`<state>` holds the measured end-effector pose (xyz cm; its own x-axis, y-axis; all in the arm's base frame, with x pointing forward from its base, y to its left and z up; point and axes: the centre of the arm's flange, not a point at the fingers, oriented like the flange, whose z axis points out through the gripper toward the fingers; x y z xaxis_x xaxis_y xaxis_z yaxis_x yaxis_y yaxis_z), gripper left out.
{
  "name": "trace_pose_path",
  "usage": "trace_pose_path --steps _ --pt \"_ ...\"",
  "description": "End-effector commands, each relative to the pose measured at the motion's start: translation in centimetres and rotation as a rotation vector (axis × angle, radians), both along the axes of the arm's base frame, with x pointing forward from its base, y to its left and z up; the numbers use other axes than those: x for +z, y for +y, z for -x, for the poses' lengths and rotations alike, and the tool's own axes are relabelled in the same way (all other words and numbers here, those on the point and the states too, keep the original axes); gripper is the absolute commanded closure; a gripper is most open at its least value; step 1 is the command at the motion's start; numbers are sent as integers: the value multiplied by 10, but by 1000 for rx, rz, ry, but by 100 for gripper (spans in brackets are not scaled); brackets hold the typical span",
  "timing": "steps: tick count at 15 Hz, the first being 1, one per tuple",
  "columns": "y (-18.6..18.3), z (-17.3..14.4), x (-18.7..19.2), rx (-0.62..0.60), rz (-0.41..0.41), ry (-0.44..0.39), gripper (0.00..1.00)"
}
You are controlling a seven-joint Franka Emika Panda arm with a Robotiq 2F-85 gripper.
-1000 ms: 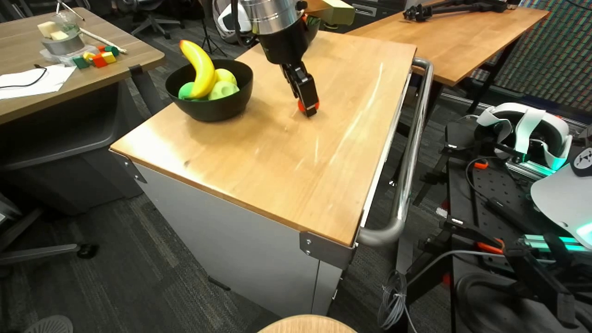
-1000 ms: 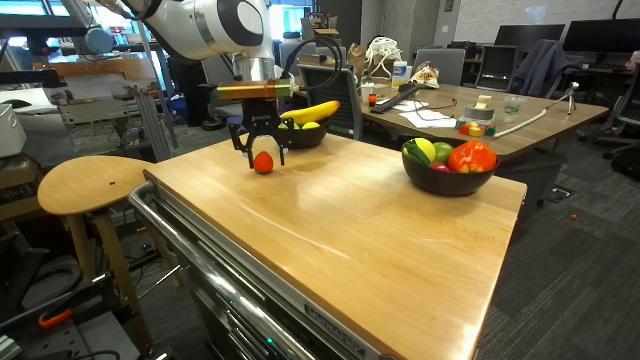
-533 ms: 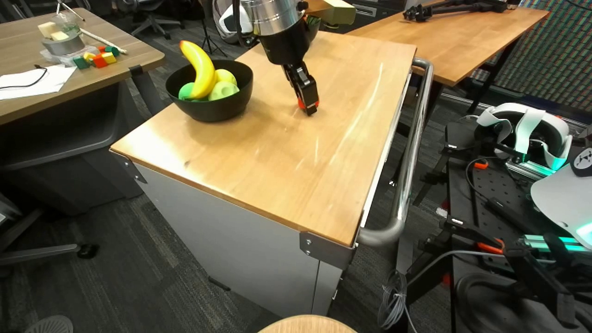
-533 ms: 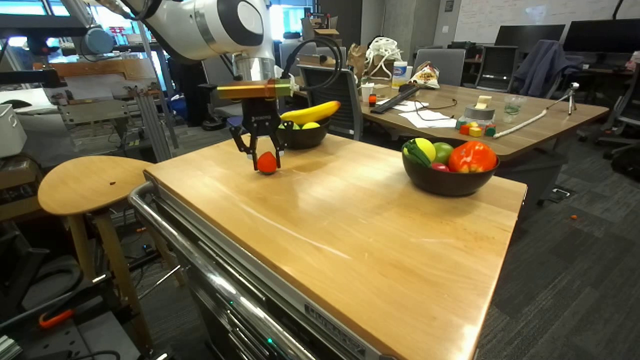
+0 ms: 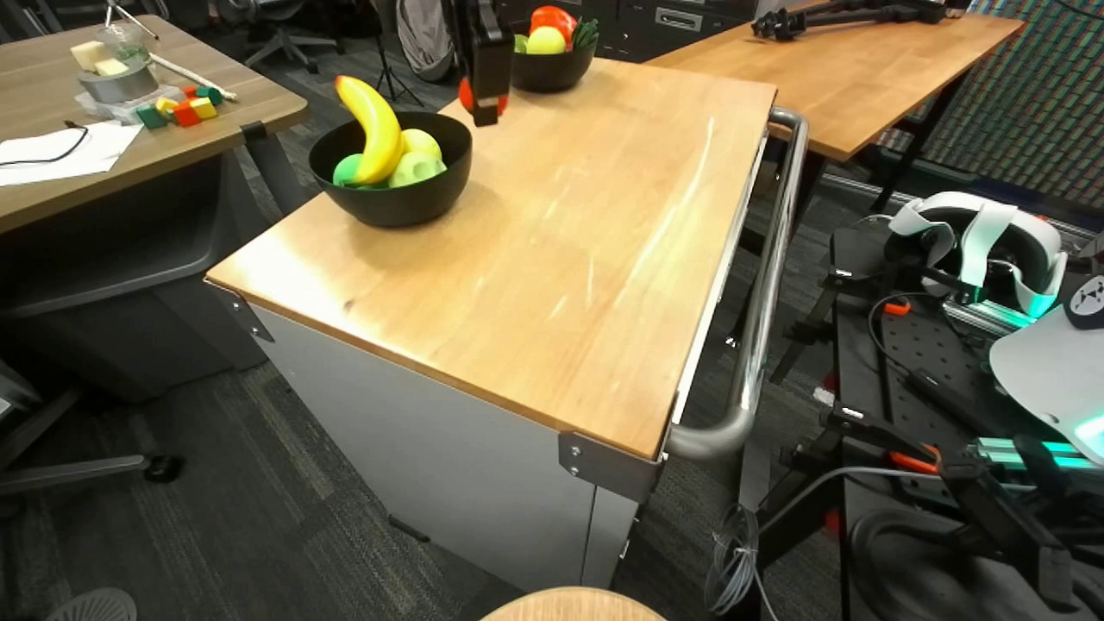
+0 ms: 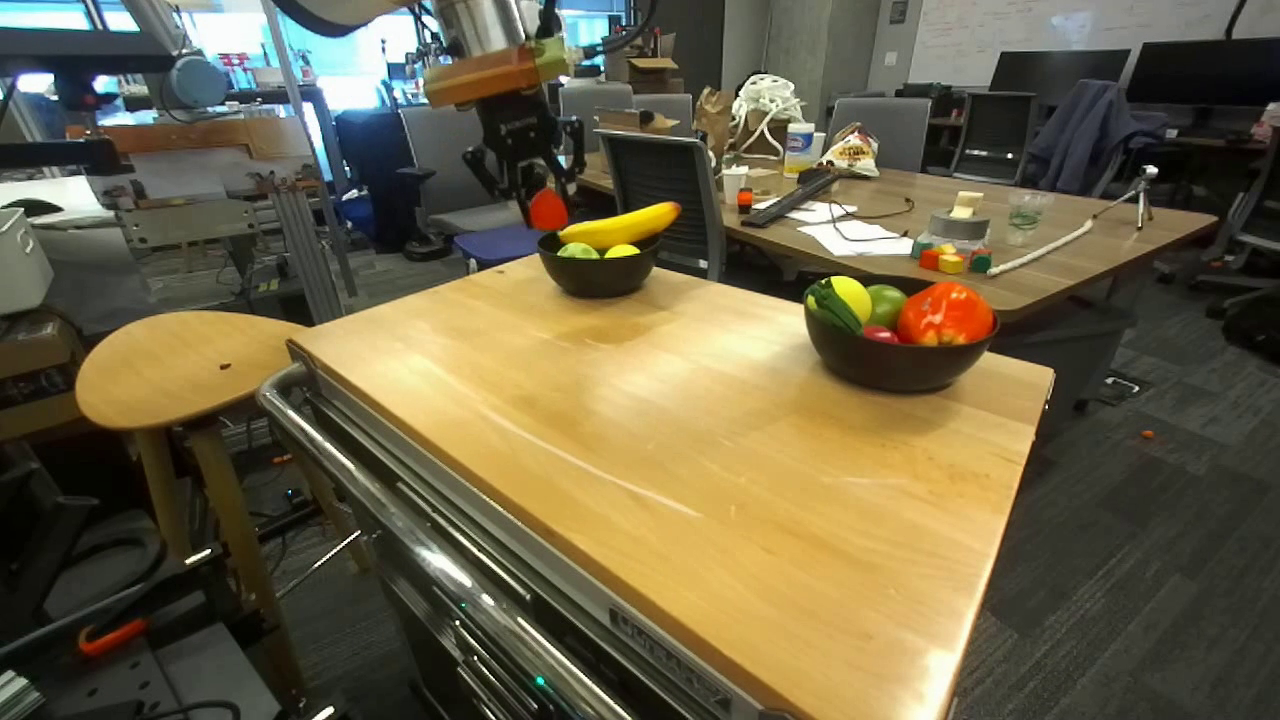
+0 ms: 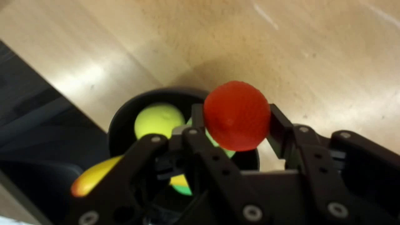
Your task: Put the fruits inside the two black bowls
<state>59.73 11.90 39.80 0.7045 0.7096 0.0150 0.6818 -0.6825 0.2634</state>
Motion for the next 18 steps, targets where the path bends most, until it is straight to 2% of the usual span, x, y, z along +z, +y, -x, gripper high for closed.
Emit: trace_pose_path --steps 1,3,5,10,11,12,13,17,18 --pt "17 -22 21 1 -20 -202 76" --pt "22 -44 14 -6 7 -292 76" --pt "23 -58 -1 -16 41 -325 76" --pt "22 -69 -43 -27 93 -297 76" --pt "23 -69 -48 -24 94 -286 65" --pt "24 -69 -50 -19 91 -281 26" --pt "25 -64 -49 -10 83 -270 26" --pt "32 -27 -11 67 15 -240 0" --pt "35 -13 7 100 -10 -251 0"
